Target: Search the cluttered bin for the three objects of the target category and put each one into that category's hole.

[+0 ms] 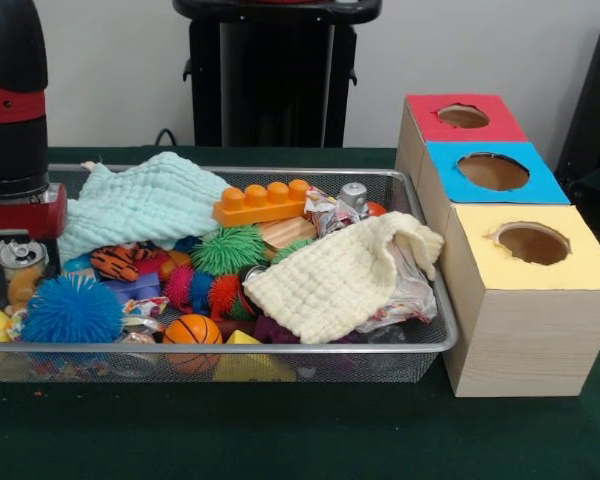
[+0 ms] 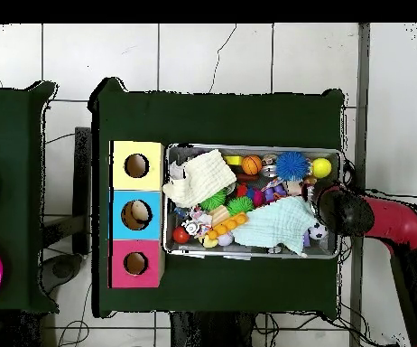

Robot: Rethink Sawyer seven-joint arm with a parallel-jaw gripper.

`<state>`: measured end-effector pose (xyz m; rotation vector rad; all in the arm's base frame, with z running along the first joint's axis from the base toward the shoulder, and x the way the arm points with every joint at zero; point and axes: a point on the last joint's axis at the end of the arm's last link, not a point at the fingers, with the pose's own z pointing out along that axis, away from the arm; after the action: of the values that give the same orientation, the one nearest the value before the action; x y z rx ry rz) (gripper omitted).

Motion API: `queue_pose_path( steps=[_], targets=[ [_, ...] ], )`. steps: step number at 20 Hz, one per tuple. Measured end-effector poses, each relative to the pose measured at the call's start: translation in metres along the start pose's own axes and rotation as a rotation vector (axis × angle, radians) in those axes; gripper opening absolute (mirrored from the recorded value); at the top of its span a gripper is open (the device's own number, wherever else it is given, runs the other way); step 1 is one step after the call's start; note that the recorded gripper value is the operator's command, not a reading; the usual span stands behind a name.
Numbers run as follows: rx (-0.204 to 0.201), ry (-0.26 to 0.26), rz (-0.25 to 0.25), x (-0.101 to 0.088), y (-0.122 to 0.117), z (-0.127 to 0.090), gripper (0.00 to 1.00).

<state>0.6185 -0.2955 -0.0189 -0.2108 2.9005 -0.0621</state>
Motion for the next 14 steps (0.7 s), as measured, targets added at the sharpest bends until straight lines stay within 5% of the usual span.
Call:
queue_pose_path(
  steps=[14],
  targets=[
    [0.001,-0.002,0.002,-0.0009,-0.0015,0.0003,1.00]
  ],
)
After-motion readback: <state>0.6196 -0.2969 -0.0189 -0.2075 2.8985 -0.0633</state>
